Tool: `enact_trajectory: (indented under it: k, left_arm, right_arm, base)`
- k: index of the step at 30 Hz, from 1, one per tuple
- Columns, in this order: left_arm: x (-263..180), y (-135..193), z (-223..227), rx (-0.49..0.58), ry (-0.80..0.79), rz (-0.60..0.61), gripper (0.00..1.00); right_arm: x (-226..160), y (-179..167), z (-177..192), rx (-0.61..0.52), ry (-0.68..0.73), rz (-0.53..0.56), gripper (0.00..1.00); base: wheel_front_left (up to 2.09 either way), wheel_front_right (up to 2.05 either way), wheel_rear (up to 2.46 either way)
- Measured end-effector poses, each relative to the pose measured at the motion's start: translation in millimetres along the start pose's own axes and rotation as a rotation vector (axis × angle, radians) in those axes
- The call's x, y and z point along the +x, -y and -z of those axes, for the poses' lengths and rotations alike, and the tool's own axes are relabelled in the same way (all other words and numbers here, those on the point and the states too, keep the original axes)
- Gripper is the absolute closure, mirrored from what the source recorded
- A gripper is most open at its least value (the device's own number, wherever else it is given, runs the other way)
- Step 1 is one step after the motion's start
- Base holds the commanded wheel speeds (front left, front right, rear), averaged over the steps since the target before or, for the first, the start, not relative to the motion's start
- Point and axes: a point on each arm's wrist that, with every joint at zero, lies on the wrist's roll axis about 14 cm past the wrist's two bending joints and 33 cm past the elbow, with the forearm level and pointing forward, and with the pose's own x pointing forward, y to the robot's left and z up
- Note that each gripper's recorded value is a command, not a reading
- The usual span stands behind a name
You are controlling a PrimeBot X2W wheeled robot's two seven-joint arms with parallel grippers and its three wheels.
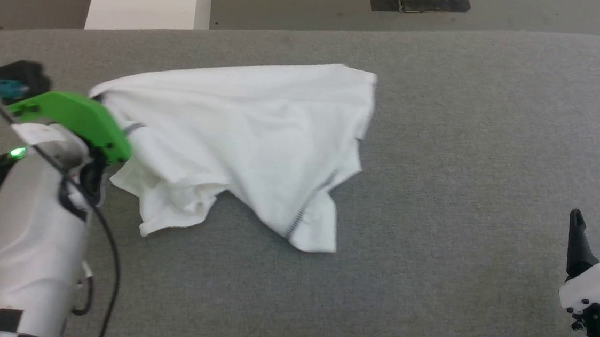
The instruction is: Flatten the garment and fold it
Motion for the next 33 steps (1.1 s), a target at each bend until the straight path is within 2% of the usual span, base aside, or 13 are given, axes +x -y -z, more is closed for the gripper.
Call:
enact_trajectory:
  k: [2, 3, 6, 9, 12, 14, 18, 23, 28, 33]
  left_arm:
    - [-3, -24, 4, -0.015, -0.031, -0.067, 1.00]
    - [-7, -34, 20, -0.035, -0.094, -0.088, 0.00]
    - [-12, -29, 13, -0.078, -0.039, -0.052, 0.00]
    - [-22, -22, -23, -0.085, 0.156, 0.005, 0.00]
    - [-45, -20, -51, -0.035, 0.383, 0.039, 0.00]
    - [-63, -22, -52, 0.024, 0.482, 0.040, 0.00]
    - [-89, -25, -28, 0.089, 0.498, 0.030, 0.00]
    - [-107, -28, -11, 0.045, 0.499, -0.003, 0.00]
    - [-111, -38, 0, 0.009, 0.486, -0.036, 0.00]
    - [-112, -50, 16, -0.003, 0.448, -0.065, 0.00]
  right_arm:
    - [1, -5, 0, -0.003, 0.000, -0.014, 0.00]
    - [2, -10, 1, -0.007, -0.005, -0.027, 0.00]
    - [2, -21, 2, -0.017, -0.011, -0.059, 0.00]
    - [1, -40, 2, -0.034, -0.013, -0.115, 0.00]
    - [-1, -67, 4, -0.055, -0.029, -0.192, 0.00]
    - [0, -90, 7, -0.077, -0.047, -0.255, 0.00]
    - [6, -149, 18, -0.153, -0.123, -0.403, 0.00]
    - [24, -207, 36, -0.339, -0.250, -0.514, 0.00]
    - [45, -237, 55, -0.495, -0.345, -0.544, 0.00]
    - [63, -257, 79, -0.552, -0.425, -0.562, 0.00]
  base:
    - [0.00, 0.00, 0.00]
    - [0.00, 0.00, 0.00]
    - [0.00, 0.00, 0.00]
    - [0.00, 0.00, 0.00]
    - [0.00, 0.00, 0.00]
    - [0.00, 0.00, 0.00]
    - [0.00, 0.00, 0.00]
    - [0.00, 0.00, 0.00]
    - [0.00, 0.00, 0.00]
    - [0.00, 0.00, 0.00]
